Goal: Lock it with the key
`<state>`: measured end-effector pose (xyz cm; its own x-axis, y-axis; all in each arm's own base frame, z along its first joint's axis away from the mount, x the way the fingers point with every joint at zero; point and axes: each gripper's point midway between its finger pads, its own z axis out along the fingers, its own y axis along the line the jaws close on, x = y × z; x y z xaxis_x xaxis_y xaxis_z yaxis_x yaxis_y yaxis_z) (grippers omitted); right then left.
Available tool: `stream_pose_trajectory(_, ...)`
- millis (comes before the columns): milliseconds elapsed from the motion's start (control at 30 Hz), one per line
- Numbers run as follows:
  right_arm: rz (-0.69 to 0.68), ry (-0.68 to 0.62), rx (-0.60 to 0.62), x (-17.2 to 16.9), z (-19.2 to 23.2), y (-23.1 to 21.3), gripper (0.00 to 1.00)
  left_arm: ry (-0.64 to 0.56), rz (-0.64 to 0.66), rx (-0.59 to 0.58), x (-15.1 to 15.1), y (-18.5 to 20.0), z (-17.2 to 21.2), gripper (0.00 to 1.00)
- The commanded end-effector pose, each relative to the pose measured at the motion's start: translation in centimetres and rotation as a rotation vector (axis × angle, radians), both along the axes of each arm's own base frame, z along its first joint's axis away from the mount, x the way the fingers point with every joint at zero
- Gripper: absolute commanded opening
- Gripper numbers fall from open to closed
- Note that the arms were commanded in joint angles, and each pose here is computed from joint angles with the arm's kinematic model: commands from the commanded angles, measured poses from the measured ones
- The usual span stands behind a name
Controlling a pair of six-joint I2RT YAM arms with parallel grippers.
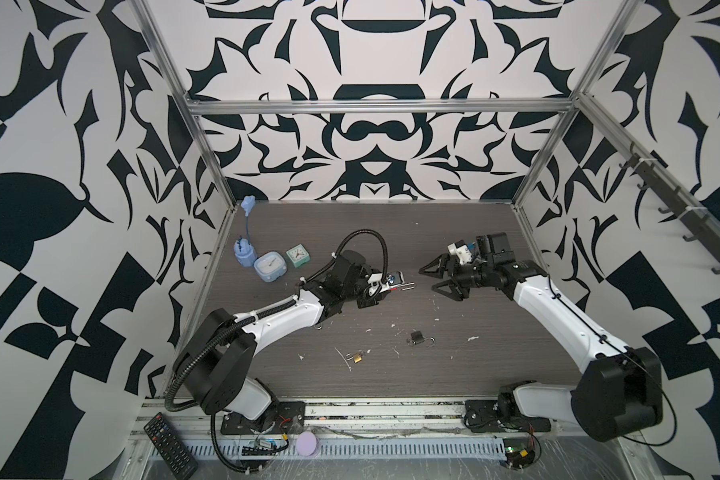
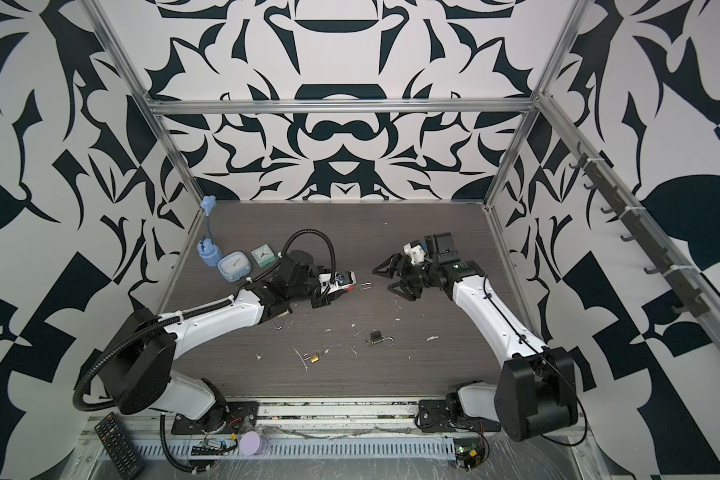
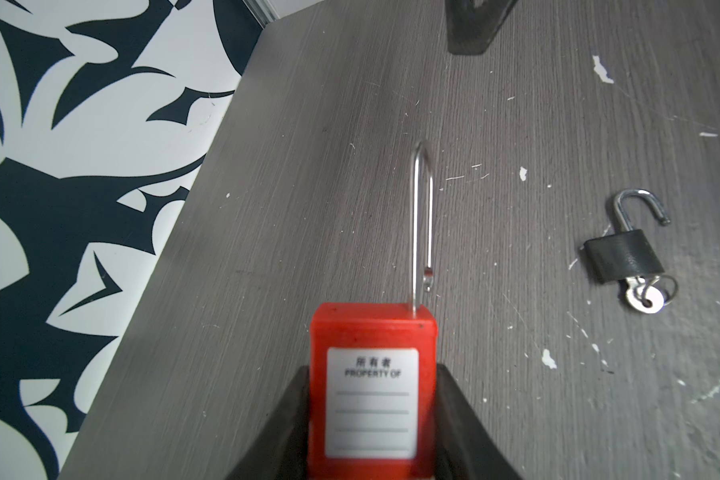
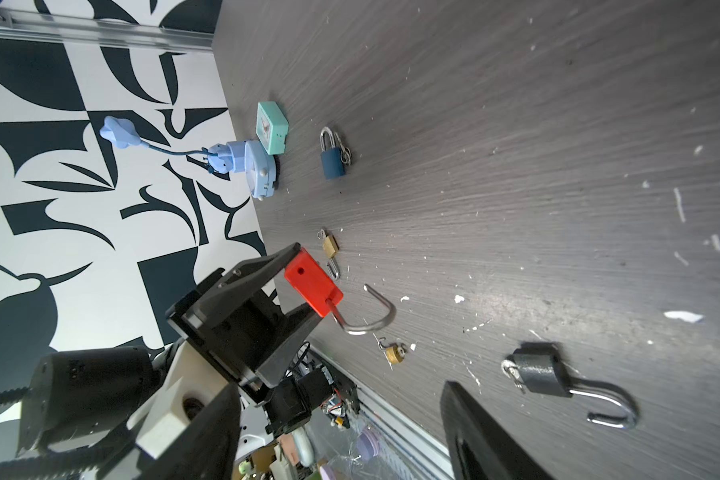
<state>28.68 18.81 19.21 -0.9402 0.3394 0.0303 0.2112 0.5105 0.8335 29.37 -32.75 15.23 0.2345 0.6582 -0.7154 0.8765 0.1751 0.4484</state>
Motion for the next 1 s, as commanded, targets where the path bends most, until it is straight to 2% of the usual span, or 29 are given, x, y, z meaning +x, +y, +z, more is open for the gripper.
stream_pose_trajectory(0, 0.014, 0.016, 0.056, -0.1, 0.6, 1.1, 0.75, -0.07, -0.047, -0.009, 0.5, -0.6, 1.5, 0.0)
stream_pose_trajectory(133, 0.039, 0.036, 0.053, -0.4, -0.3, 2.2, 0.71, -0.064, -0.054, -0.022, 0.4, -0.8, 1.7, 0.0)
stream_pose_trajectory(533, 0.055, 0.026, 0.053, 0.8, -1.1, 3.3, 0.36, -0.053, -0.063, -0.016, 0.0, -0.8, 1.4, 0.0)
stream_pose_trajectory(800, 0.069, 0.008, 0.053, 1.5, -1.4, 3.6, 0.21, -0.033, -0.076, -0.018, -0.6, -1.2, 1.1, 0.0)
stream_pose_trajectory(867, 0.078, -0.003, 0.051, 1.6, -1.3, 3.8, 0.16, -0.023, -0.079, -0.021, -0.7, -1.3, 0.9, 0.0)
stream_pose_trajectory(967, 0.115, -0.049, 0.051, 1.8, -0.9, 4.2, 0.0, -0.001, -0.079, -0.031, -0.9, -1.5, 0.8, 0.0)
